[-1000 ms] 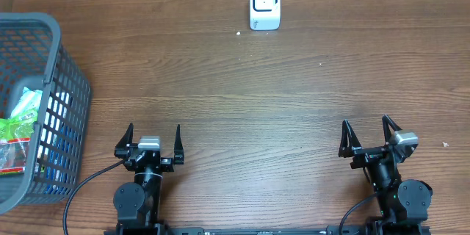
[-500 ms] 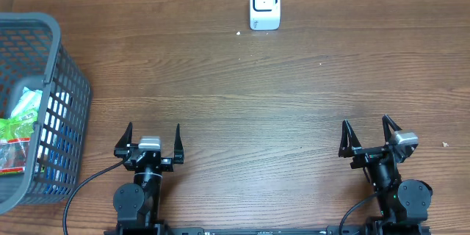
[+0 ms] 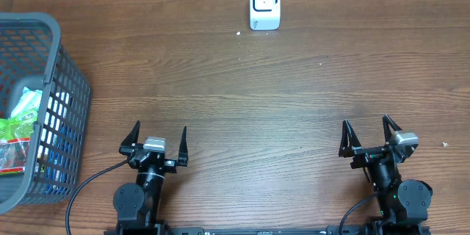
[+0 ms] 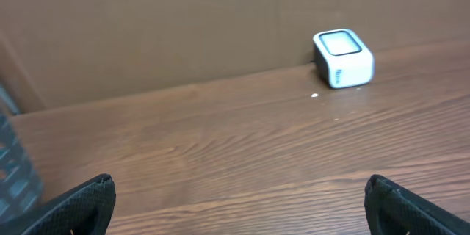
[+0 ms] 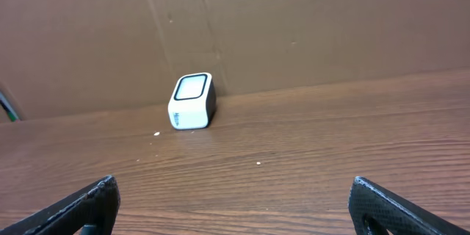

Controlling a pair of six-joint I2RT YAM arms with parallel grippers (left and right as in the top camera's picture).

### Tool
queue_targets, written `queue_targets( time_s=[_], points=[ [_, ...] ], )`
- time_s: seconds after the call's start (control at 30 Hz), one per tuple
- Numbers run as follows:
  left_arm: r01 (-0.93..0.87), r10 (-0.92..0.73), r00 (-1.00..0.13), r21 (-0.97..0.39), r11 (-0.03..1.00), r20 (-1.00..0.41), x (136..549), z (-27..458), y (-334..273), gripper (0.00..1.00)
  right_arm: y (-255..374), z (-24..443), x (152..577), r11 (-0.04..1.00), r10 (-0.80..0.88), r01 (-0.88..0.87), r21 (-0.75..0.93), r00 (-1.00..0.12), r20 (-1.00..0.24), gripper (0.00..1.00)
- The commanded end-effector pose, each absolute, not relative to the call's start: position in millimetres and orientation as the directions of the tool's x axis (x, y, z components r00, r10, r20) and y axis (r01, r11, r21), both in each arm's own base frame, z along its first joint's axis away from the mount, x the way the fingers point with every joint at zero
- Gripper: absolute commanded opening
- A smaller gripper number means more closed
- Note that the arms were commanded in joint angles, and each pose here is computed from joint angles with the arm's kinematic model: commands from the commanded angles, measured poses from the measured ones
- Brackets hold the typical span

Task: Scan the item barcode
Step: 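Move the left gripper over the grey basket and reach inside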

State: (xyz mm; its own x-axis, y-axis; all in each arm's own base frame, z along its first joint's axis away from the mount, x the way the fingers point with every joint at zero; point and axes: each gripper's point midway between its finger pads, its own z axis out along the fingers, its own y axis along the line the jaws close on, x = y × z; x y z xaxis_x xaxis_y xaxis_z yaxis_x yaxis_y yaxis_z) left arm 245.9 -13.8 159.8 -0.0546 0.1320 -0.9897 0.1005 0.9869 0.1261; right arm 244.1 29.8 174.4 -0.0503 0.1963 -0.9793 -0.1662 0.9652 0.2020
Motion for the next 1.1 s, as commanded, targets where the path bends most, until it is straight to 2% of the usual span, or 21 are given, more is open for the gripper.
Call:
queue_targets(
  time_s=[0.0, 0.23, 0.6, 0.9, 1.0, 1.07],
  points=[
    [0.175, 0.146, -0.012, 0.142, 0.974, -0.989, 244, 168, -27, 1.00, 24, 175, 245, 0.972, 0.193, -0.132, 0.195, -0.028, -0.981, 1.00],
    [0.164, 0.148, 0.053, 0.154, 0.974, -0.988, 238, 203, -27, 1.00, 24, 190, 244, 0.971, 0.194, -0.143, 0.190, 0.016, -0.981, 1.00],
    [0.171, 0.132, 0.049, 0.139, 0.975, -0.990, 234, 250, -28, 1.00, 25, 262, 227, 0.970, 0.197, -0.176, 0.169, 0.153, -0.969, 1.00],
    [0.216, 0.128, -0.075, 0.109, 0.970, -0.989, 253, 299, -32, 1.00, 25, 304, 231, 0.970, 0.197, -0.174, 0.172, 0.139, -0.970, 1.00],
    [0.244, 0.126, -0.138, 0.090, 0.966, -0.982, 263, 317, -36, 1.00, 26, 318, 242, 0.969, 0.197, -0.168, 0.180, 0.087, -0.977, 1.00],
    [0.253, 0.123, -0.234, 0.062, 0.966, -0.964, 277, 333, -36, 1.00, 26, 329, 257, 0.969, 0.196, -0.151, 0.194, -0.004, -0.981, 1.00]
  ],
)
